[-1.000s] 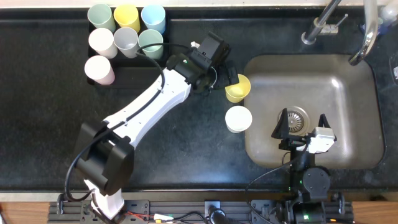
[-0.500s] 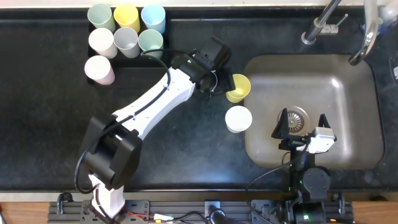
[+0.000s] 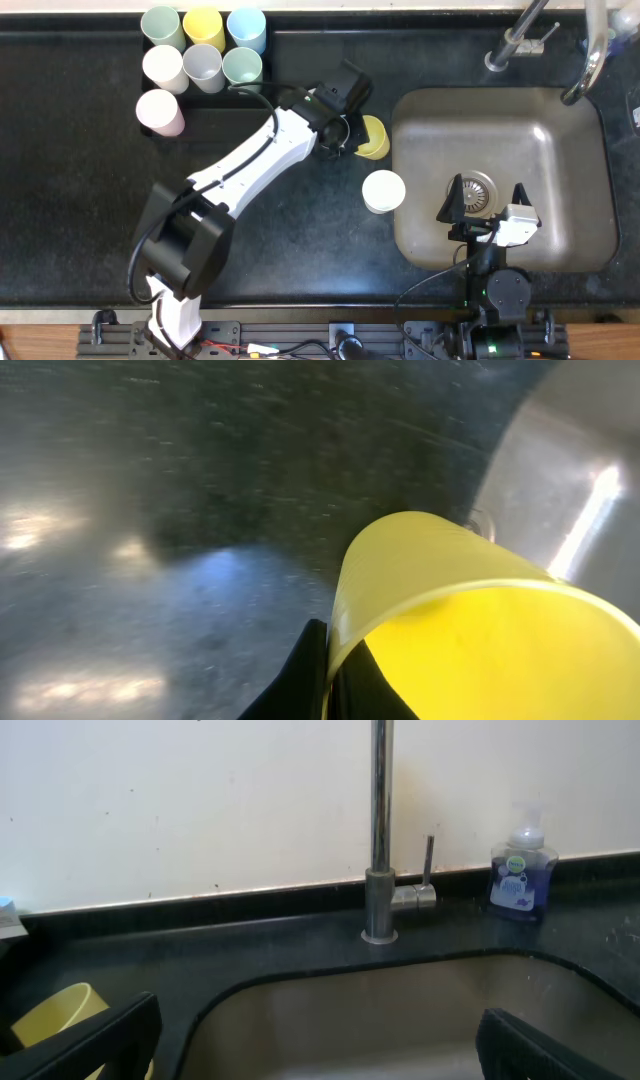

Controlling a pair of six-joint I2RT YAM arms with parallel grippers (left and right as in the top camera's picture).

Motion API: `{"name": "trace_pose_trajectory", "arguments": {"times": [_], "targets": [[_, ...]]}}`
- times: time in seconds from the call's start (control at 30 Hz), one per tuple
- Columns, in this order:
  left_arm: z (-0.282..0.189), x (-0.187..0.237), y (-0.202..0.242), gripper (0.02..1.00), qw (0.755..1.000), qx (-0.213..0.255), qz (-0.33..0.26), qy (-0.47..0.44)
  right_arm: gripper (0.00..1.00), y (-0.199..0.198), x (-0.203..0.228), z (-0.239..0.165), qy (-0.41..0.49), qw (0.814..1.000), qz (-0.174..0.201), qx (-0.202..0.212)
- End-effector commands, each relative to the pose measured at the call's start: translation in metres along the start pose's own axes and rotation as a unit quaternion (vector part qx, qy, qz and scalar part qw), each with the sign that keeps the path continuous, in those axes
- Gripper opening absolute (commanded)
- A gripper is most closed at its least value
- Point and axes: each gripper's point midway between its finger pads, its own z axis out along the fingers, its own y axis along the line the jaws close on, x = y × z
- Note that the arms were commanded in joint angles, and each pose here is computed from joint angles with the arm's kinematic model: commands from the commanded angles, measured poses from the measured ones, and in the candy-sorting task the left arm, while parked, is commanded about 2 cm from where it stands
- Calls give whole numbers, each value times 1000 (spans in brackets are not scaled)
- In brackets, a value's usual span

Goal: Store Cups

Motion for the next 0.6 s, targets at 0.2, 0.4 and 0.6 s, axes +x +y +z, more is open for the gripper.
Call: {"name": "trace_pose_trajectory", "arguments": {"times": [0.2, 0.4, 0.6], "targets": [[-132, -74, 61, 36, 989, -9, -103, -101, 998, -1, 3, 0, 0, 1000, -1, 1], [-165, -97, 160, 36, 967, -79, -223, -91, 998, -1, 3, 0, 0, 1000, -1, 1], [-158, -110, 210, 38, 948, -112, -285, -83, 998, -1, 3, 0, 0, 1000, -1, 1]]}}
